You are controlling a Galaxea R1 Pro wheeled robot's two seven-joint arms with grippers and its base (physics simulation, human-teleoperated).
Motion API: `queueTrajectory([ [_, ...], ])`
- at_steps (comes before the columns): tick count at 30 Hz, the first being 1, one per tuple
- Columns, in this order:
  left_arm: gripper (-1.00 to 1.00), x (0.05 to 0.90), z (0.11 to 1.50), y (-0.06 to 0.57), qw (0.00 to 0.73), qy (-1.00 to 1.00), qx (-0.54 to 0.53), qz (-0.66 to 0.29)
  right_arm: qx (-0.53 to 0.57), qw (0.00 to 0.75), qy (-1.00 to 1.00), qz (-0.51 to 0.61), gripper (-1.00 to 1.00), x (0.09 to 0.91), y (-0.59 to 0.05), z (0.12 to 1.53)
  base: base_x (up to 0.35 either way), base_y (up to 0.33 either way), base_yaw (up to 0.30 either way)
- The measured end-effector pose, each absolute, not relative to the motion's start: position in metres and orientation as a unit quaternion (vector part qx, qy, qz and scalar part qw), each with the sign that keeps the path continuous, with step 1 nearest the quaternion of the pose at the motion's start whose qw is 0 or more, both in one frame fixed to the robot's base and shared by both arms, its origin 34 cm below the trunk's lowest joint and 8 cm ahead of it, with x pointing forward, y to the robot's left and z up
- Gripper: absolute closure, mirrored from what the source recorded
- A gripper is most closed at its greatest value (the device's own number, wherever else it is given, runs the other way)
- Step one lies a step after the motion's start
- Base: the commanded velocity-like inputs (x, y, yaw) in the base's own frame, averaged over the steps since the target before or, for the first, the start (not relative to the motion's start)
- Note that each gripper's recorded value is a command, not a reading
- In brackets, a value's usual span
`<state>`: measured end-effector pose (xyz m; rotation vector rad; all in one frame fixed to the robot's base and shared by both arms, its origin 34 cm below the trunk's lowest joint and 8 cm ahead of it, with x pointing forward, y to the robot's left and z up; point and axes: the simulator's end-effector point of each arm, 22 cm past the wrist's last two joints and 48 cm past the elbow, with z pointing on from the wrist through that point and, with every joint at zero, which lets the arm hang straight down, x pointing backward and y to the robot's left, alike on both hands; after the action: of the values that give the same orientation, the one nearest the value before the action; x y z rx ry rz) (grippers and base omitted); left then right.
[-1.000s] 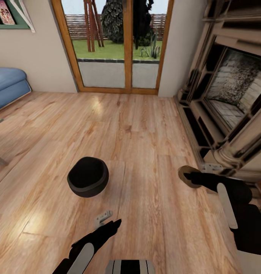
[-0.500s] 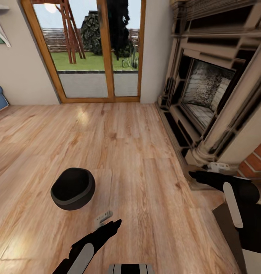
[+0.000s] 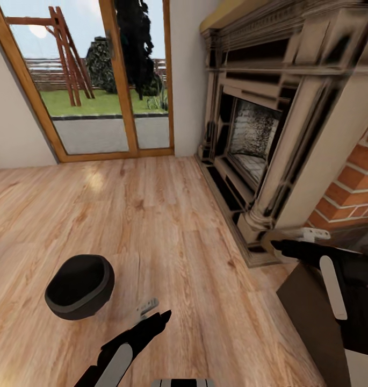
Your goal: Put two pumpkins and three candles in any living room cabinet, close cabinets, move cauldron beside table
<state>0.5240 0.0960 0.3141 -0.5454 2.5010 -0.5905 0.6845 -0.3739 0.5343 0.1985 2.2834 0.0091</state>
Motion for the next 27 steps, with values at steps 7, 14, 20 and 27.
queueTrajectory([
  [7, -1.0, 0.527, 0.325, 0.097, 0.265, 0.918, -0.198, -0.218, 0.077, 0.432, 0.897, 0.043, 1.0, 0.684, -0.368, 0.558, 0.0, 0.0, -0.281],
  [14, -1.0, 0.533, 0.336, 0.098, 0.28, 0.913, -0.199, -0.219, 0.06, 0.459, 0.882, 0.09, 1.0, 0.681, -0.374, 0.59, 0.0, 0.0, -0.276],
  [20, -1.0, 0.535, 0.344, 0.099, 0.289, 0.911, -0.198, -0.219, 0.063, 0.473, 0.873, 0.097, 1.0, 0.678, -0.382, 0.608, 0.0, 0.0, -0.272],
  [27, -1.0, 0.542, 0.35, 0.117, 0.305, 0.905, -0.212, -0.208, 0.065, 0.477, 0.872, 0.09, 1.0, 0.67, -0.387, 0.615, 0.0, 0.0, -0.272],
])
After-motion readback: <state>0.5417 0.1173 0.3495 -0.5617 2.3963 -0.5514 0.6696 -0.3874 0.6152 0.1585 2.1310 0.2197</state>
